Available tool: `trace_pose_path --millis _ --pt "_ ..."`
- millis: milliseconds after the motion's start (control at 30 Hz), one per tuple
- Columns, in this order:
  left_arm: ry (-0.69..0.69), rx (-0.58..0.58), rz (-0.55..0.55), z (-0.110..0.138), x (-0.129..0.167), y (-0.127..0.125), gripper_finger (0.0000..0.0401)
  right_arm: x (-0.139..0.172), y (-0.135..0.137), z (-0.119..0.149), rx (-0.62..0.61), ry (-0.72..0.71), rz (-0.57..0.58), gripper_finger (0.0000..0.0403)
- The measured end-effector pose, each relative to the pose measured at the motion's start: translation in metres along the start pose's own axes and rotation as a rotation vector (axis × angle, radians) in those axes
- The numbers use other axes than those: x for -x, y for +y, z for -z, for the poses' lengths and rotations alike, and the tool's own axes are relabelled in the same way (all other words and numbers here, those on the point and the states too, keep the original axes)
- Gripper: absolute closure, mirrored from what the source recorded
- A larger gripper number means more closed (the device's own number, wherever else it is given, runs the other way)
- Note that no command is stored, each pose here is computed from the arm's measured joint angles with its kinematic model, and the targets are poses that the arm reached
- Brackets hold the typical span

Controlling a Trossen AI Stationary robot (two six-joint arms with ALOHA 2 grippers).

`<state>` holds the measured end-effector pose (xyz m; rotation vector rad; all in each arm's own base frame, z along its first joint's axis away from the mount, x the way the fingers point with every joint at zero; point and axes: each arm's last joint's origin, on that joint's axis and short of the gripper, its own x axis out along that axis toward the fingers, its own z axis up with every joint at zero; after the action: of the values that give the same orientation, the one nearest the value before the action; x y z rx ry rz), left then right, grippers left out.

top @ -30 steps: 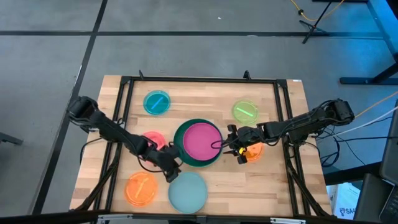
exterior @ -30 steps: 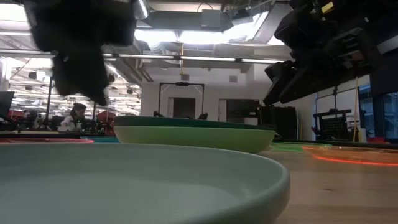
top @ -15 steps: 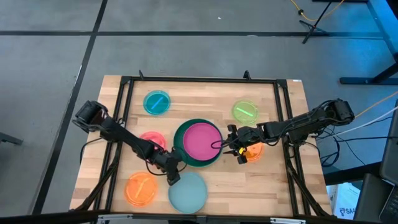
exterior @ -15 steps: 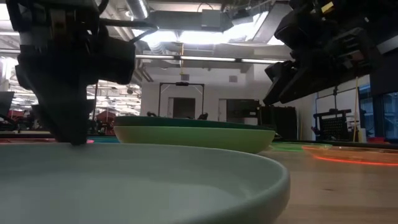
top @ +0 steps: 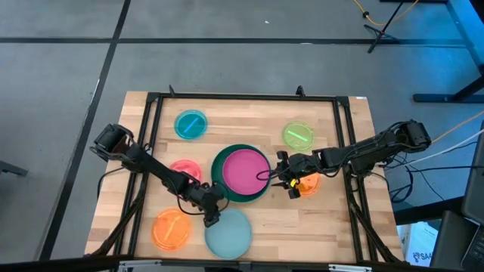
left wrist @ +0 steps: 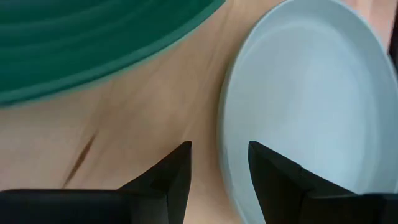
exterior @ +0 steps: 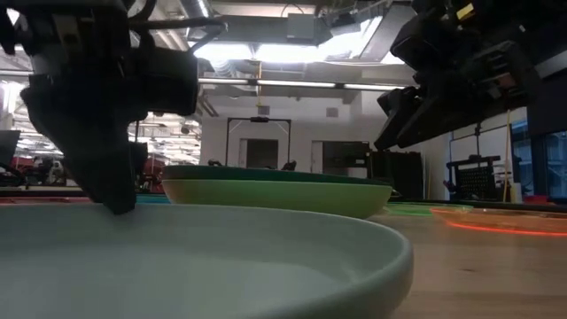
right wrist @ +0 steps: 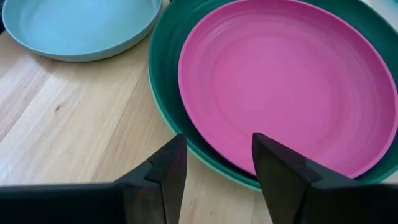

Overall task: Stack plastic plates
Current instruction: Stack the light blue plate on top of the dark pink plate

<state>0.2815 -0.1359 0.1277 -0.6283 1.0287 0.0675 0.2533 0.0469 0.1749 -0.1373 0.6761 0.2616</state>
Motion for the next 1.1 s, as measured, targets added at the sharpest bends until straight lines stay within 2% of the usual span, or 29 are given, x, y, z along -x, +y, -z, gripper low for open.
trace_pose_path --millis 133,233,367,600,833,1100 --pt "0.025 -0.004 -0.002 0.002 -0.008 0.002 0.0252 0.0 0.0 0.0 0.0 -0.001 0.0 0.0231" --pt "0.032 -0.023 0.015 0.001 -0.011 0.003 0.0268 0.0 0.0 0.0 0.0 0.0 0.0 0.0231" --pt "0.004 -0.102 0.049 -0.002 -0.012 0.001 0.0313 0.0 0.0 -0.001 0.0 -0.006 0.001 0.0231" --pt "0.004 -0.159 0.051 -0.003 -0.013 0.002 0.0392 0.0 0.0 0.0 0.0 -0.005 0.001 0.0231" --pt "0.022 -0.148 0.072 -0.003 -0.012 0.001 0.0388 0.0 0.0 -0.001 0.0 -0.005 0.001 0.0231" --pt "-0.032 -0.151 0.133 -0.01 0.013 -0.009 0.0388 0.0 0.0 0.0 0.0 -0.003 0.001 0.0231"
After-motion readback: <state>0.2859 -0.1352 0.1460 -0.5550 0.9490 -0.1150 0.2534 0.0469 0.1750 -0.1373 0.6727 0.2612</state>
